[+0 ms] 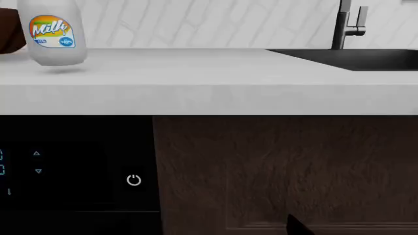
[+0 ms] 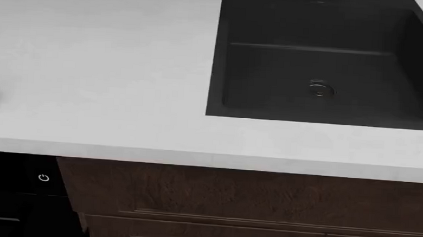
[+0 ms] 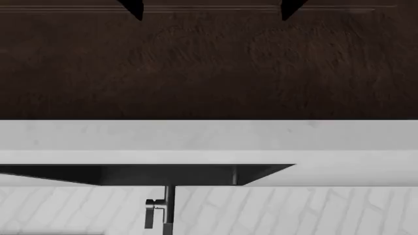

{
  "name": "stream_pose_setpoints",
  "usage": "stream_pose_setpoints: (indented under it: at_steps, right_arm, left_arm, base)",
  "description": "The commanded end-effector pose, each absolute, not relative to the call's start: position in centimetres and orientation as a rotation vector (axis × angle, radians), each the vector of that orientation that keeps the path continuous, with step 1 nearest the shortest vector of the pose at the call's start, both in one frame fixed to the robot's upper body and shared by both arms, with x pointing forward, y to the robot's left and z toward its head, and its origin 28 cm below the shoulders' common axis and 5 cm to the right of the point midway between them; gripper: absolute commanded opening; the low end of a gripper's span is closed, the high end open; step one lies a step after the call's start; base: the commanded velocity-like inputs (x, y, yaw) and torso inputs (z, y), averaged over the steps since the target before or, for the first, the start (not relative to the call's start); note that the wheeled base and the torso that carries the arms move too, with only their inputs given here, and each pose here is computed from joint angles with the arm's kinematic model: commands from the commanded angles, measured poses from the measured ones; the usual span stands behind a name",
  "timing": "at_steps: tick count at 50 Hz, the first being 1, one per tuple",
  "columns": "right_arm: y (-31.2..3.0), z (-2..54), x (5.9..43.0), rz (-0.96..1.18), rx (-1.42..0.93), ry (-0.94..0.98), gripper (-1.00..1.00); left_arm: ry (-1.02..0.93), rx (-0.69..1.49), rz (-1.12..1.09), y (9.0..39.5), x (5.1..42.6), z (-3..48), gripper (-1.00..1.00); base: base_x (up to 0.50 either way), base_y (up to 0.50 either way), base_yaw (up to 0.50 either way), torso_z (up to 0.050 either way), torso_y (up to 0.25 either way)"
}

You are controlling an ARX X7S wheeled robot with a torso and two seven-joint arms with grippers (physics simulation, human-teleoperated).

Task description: Place the eggs and milk next to the bowl.

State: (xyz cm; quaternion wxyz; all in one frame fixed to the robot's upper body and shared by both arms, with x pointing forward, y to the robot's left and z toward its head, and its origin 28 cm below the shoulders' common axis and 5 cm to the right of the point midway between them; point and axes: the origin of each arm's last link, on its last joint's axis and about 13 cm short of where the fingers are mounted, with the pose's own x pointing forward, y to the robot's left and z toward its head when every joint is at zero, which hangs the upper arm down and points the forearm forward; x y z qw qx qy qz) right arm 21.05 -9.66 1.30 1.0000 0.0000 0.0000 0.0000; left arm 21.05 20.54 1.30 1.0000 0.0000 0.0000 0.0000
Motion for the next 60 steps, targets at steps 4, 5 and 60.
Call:
stream_pose_setpoints:
  at_steps: [4,5,60]
  right_arm:
    - [-9.6,1.3,21.0,-0.005,0.0,0.002,1.0]
    - [-9.7,1.3,21.0,-0.006,0.002,0.001,1.0]
    - [-11.1,6.2,22.4,-0.048,-0.025,-0.138,1.0]
  left_arm:
    - [-0.008,0.0,-0.007,20.6,21.0,1.3,1.0]
    - [-0.007,-0.002,-0.008,20.6,20.9,1.2,1.0]
    - [-0.149,0.022,-0.124,20.7,22.4,7.2,1.0]
  base:
    - [0.0,0.0,0.0,0.0,0.0]
    - [0.0,0.0,0.0,0.0,0.0]
    - [0.0,0.0,0.0,0.028,0.0]
